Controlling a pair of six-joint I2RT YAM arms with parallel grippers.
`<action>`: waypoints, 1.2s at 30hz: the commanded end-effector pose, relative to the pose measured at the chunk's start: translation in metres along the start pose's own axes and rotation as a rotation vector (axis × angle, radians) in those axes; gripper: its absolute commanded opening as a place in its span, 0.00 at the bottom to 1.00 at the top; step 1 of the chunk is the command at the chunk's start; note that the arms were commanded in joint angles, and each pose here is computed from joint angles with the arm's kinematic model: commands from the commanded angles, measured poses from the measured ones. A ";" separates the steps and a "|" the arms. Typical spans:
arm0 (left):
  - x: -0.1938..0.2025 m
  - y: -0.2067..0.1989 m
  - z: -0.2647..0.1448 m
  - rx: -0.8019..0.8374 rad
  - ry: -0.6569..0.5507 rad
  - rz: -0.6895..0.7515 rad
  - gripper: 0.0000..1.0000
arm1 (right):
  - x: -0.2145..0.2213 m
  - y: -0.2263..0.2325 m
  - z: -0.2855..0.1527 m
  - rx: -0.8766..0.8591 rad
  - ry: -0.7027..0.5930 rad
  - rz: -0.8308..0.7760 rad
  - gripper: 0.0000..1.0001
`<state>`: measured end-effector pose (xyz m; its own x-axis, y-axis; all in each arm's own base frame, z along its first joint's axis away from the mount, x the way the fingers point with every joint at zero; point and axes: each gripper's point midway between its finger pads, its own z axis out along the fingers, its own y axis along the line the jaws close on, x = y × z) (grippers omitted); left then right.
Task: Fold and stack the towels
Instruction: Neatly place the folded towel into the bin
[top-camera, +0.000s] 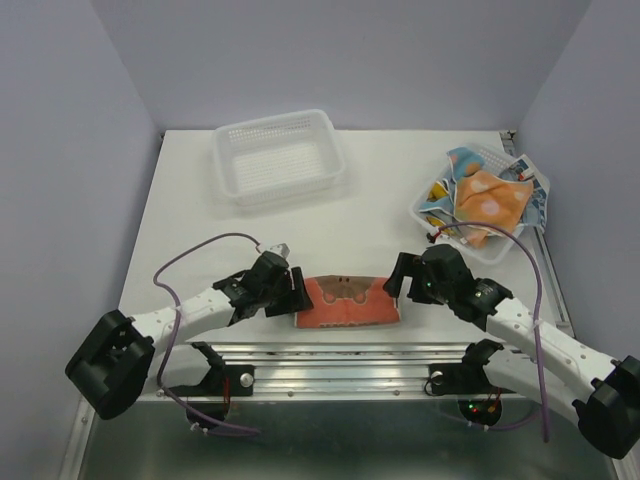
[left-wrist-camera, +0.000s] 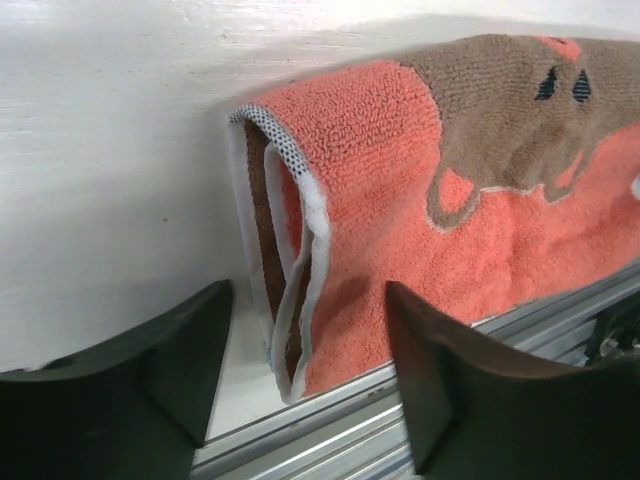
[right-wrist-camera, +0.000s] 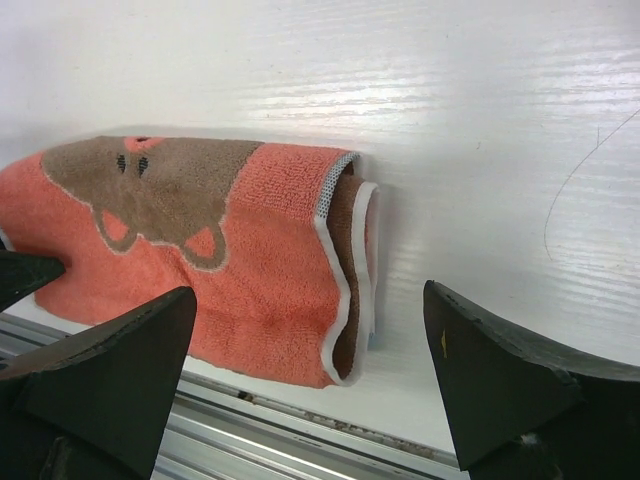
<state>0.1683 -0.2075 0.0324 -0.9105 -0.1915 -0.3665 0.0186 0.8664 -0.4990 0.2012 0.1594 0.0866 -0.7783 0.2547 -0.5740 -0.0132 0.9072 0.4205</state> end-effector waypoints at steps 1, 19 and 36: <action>-0.014 -0.004 0.008 -0.047 -0.050 0.044 0.63 | -0.026 0.015 -0.010 -0.023 -0.076 -0.011 1.00; -0.007 0.020 0.035 -0.328 -0.009 0.084 0.00 | -0.034 0.011 -0.016 -0.020 -0.130 -0.060 1.00; -0.158 -0.054 0.014 -0.553 -0.422 0.211 0.00 | -0.066 0.011 -0.035 -0.042 -0.314 -0.079 1.00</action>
<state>0.2834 -0.2448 0.0678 -0.7701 -0.1213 -0.6263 -0.0811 0.9924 -0.0924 0.2136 0.1399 0.1194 -0.6485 0.2354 -0.7239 -0.0750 0.9266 0.3685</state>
